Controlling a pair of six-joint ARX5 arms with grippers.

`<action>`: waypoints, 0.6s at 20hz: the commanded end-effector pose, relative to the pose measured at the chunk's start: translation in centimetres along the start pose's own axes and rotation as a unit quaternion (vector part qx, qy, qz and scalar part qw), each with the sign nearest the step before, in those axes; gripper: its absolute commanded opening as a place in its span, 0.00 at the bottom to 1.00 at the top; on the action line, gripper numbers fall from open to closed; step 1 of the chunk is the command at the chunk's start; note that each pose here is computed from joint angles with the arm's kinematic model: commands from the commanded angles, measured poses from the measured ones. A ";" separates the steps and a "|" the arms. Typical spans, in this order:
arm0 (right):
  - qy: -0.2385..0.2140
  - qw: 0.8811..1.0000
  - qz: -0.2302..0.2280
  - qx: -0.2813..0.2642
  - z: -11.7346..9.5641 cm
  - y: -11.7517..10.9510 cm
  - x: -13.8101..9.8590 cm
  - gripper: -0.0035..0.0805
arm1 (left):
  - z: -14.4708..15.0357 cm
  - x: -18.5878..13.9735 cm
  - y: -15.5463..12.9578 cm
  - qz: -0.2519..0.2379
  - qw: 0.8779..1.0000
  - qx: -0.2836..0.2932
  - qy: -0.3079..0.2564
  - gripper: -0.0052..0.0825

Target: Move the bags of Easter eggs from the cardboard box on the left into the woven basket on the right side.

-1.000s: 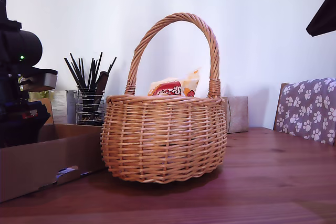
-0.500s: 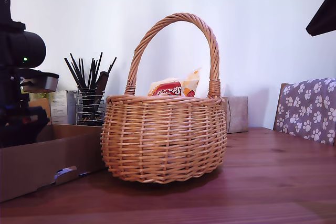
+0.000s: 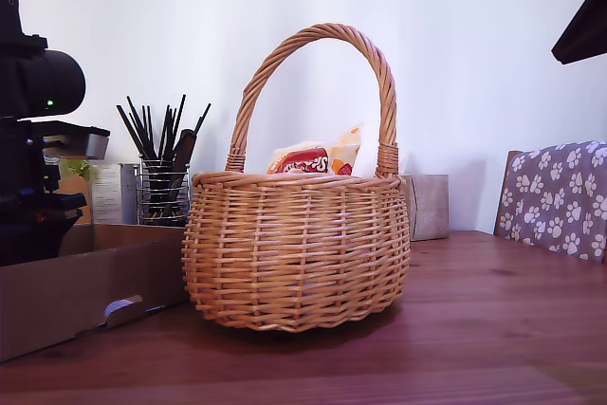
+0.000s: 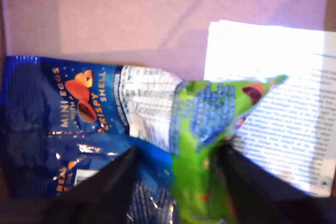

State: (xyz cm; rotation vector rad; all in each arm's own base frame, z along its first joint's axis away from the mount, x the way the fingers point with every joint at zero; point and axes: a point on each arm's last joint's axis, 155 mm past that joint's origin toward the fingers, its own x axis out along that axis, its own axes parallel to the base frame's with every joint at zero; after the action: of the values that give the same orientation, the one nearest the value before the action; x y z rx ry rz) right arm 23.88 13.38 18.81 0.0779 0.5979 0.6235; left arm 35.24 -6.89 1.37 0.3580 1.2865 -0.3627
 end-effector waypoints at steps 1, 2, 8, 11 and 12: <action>-0.009 1.000 0.004 -0.007 0.7 0.3 -0.2 0.03 | -1.7 1.7 -0.5 -0.010 0.999 -0.003 0.032 0.34; -0.009 1.000 0.004 -0.007 0.7 0.3 -0.2 0.03 | -1.5 1.6 -0.4 -0.010 1.000 -0.003 0.029 0.34; -0.009 1.000 0.004 -0.006 0.7 0.3 -0.2 0.03 | 0.2 -0.3 -0.1 -0.004 1.000 -0.002 -0.003 0.21; -0.009 1.000 0.004 -0.006 0.7 0.3 -0.2 0.03 | 0.9 -1.6 -0.2 -0.004 1.000 -0.001 -0.023 0.20; -0.009 1.000 0.004 -0.006 0.7 0.3 -0.2 0.03 | 1.1 -2.2 -0.2 -0.003 0.999 -0.001 -0.032 0.20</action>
State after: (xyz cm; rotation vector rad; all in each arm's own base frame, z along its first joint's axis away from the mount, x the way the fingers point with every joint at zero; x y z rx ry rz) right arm 23.89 13.38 18.81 0.0778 0.5976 0.6236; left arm 35.37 -7.26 2.55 0.3462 1.2596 -0.3756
